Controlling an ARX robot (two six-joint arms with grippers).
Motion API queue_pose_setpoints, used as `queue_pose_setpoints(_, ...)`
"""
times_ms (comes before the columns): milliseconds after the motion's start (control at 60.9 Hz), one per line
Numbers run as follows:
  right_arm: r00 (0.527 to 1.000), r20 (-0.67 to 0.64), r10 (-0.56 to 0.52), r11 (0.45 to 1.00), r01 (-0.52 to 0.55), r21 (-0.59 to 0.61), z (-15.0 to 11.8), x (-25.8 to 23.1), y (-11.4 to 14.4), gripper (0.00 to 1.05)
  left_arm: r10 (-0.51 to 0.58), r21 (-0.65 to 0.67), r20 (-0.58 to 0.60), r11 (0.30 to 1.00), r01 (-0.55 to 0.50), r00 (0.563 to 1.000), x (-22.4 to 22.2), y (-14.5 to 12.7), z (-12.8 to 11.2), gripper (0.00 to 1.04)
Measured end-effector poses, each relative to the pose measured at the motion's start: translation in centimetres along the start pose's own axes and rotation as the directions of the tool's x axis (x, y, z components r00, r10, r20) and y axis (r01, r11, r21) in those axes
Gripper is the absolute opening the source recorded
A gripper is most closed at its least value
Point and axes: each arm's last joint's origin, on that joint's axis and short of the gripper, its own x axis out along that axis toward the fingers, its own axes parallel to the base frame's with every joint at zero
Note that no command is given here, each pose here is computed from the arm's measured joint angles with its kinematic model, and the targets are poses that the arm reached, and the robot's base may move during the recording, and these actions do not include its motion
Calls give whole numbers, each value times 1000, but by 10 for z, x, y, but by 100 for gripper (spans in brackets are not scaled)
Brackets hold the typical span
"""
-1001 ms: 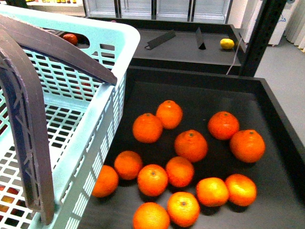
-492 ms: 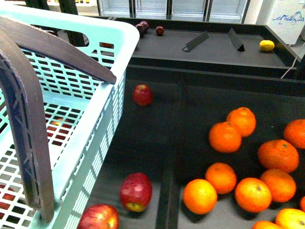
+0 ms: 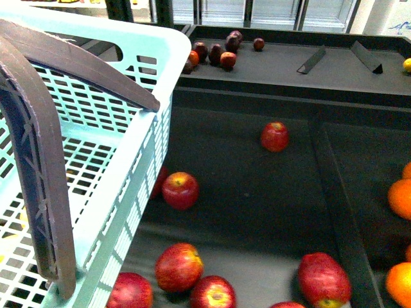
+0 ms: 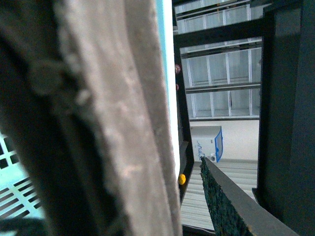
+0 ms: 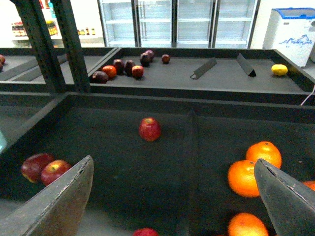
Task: Pick lemon and mango into basket
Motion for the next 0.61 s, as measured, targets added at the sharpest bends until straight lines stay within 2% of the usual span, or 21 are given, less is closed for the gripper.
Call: queue_pose_setpoints(607,1000,1,2,1000,-2,0,0,0,0,96,-1,1,2,1000,1,1000,0,0,0,28)
